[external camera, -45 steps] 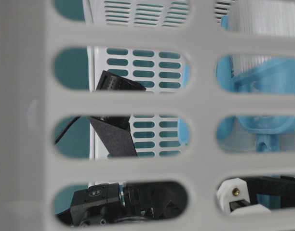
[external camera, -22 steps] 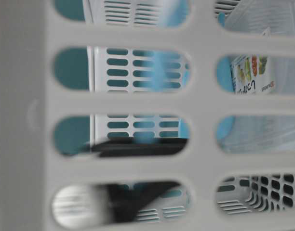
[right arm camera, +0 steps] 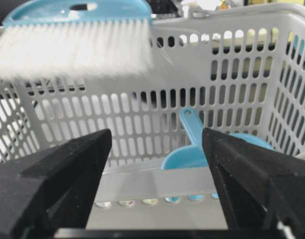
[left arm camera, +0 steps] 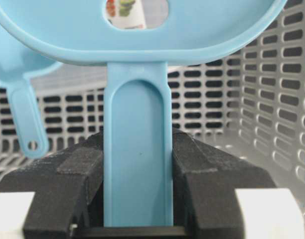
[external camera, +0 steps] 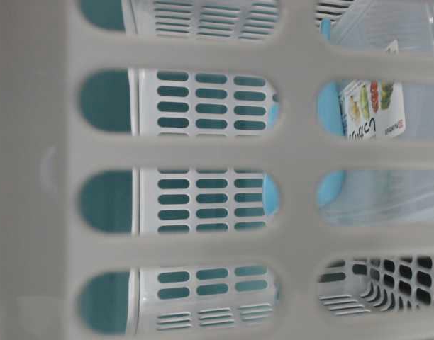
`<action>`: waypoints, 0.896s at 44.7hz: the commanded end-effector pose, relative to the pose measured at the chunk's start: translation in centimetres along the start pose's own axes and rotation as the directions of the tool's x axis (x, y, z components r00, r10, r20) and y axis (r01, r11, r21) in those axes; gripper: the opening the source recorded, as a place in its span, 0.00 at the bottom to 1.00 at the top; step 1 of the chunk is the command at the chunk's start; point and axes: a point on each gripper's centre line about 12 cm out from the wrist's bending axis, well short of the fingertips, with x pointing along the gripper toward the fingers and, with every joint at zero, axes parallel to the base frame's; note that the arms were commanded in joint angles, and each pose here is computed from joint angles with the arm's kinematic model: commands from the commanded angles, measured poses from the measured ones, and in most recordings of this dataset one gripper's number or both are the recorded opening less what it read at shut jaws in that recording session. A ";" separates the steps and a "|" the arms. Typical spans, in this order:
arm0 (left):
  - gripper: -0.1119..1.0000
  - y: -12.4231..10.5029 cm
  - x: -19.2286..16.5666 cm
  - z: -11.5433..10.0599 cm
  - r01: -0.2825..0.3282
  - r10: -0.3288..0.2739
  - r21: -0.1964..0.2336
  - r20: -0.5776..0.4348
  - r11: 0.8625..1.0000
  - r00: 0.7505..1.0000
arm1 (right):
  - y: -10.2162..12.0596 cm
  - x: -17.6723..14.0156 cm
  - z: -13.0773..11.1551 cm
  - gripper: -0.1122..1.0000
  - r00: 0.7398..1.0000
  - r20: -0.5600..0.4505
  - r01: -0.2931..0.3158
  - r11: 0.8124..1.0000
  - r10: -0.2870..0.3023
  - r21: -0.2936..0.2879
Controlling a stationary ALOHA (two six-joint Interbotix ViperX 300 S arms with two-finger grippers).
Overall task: Pick up the hand brush from the shopping basket with the left arm.
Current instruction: 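Lift the hand brush up out of the basket with the left gripper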
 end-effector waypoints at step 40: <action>0.32 0.6 -1.4 1.2 0.008 -0.005 -0.036 0.095 0.999 0.995 | 0.0 0.1 0.3 0.74 1.000 0.011 0.000 1.000 0.000 0.005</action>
